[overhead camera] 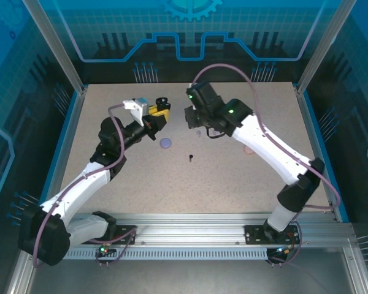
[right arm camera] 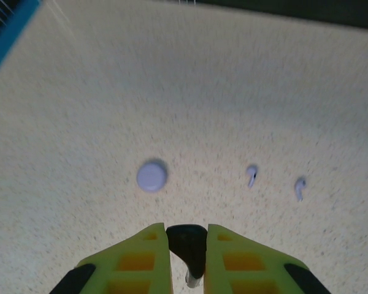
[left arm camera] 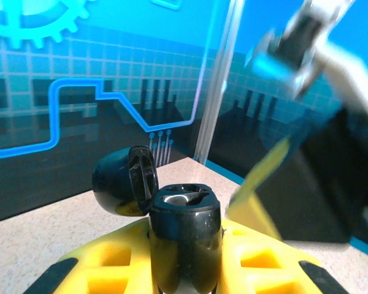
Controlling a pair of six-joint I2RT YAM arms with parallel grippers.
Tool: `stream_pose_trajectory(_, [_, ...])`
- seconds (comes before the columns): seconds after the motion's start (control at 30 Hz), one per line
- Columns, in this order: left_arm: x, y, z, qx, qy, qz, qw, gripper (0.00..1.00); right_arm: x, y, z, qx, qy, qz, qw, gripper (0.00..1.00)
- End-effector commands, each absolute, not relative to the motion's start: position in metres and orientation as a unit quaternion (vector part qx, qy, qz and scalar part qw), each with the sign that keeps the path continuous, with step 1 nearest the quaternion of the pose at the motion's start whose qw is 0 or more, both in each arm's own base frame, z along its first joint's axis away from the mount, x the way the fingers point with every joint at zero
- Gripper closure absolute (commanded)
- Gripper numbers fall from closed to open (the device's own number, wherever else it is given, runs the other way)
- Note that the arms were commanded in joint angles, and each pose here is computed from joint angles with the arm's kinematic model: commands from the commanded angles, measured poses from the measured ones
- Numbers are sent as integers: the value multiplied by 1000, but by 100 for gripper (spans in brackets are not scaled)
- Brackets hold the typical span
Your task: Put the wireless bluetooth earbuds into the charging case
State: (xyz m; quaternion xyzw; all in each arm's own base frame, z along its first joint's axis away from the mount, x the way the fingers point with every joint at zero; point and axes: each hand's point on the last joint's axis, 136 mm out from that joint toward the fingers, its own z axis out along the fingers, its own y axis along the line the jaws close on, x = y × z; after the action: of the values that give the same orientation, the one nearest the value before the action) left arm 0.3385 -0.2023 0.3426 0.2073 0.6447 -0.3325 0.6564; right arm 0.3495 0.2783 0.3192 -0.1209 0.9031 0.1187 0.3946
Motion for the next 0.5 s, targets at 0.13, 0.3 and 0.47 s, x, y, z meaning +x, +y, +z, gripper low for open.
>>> stream_pose_trajectory(0.13, [320, -236, 353, 298, 591, -318, 679, 100, 333, 255, 416, -132, 830, 163, 517, 82])
stream_pose_trajectory(0.3, [313, -250, 369, 317, 562, -311, 697, 100, 312, 263, 454, -167, 784, 217, 557, 82])
stream_pose_trajectory(0.47, [308, -260, 386, 321, 537, -308, 717, 100, 301, 273, 467, -188, 759, 255, 569, 82])
